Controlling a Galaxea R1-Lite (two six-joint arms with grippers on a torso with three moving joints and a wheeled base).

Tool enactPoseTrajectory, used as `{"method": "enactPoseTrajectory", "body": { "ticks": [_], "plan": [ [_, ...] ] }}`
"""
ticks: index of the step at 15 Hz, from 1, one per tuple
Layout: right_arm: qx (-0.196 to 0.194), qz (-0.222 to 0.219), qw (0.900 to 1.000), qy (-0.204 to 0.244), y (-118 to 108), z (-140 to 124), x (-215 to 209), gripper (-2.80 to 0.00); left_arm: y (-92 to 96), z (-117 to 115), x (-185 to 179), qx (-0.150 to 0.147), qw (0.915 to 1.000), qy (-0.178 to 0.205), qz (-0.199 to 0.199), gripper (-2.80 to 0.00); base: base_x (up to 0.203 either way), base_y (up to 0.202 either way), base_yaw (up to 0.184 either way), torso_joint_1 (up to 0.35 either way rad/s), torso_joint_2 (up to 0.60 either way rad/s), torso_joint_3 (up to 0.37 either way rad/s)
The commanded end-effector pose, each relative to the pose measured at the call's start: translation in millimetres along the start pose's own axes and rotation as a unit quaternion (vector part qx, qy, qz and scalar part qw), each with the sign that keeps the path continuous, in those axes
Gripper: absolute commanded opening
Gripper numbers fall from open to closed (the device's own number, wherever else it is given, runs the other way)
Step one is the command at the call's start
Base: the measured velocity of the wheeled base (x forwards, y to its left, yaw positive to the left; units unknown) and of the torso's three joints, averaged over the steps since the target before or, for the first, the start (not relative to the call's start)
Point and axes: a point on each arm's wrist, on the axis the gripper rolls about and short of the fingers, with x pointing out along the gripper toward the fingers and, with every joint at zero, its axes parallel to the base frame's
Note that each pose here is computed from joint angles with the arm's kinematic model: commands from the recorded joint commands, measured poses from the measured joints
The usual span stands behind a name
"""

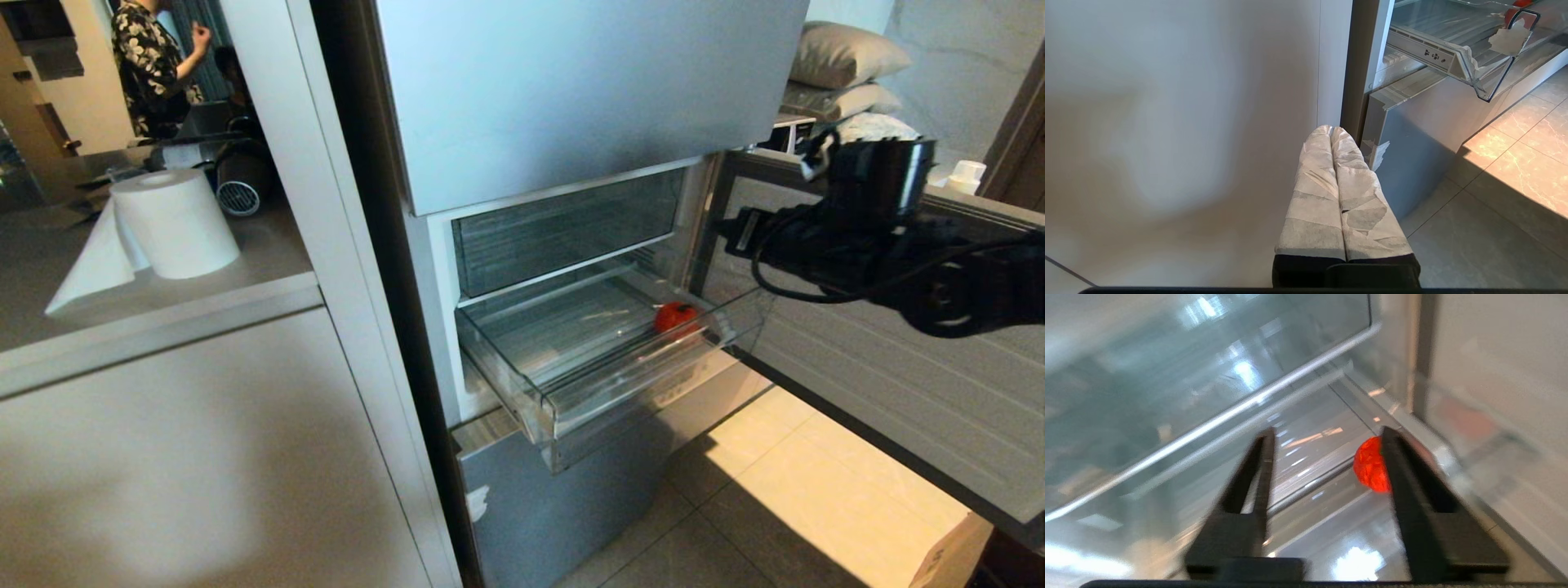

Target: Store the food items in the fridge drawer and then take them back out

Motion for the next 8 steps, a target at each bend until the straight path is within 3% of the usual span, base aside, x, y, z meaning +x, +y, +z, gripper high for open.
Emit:
{"method": "enactPoseTrajectory", "body": {
  "ticks": [1, 3, 5, 8],
  "plan": [
    [0.007, 0.018, 0.996, -0.092, 7.3, 56.1, -107.5, -2.80, 0.0, -0.3, 0.1, 0.000, 1.0000, 0.001, 0.000, -2.80, 0.000, 0.000, 0.000, 0.000, 0.00, 0.000],
    [0.006, -0.008, 0.990, -0.142, 2.2, 71.5, -169.2, -2.80, 0.0, -0.3, 0.1, 0.000, 1.0000, 0.001, 0.000, -2.80, 0.000, 0.000, 0.000, 0.000, 0.00, 0.000],
    [-0.003, -0.082, 0.978, -0.189, -14.2, 79.6, -217.2, -2.80, 0.0, -0.3, 0.1, 0.000, 1.0000, 0.001, 0.000, -2.80, 0.000, 0.000, 0.000, 0.000, 0.00, 0.000],
    [-0.018, -0.227, 0.945, -0.235, -47.6, 87.0, -256.6, -2.80, 0.0, -0.3, 0.1, 0.000, 1.0000, 0.001, 0.000, -2.80, 0.000, 0.000, 0.000, 0.000, 0.00, 0.000]
  ]
}}
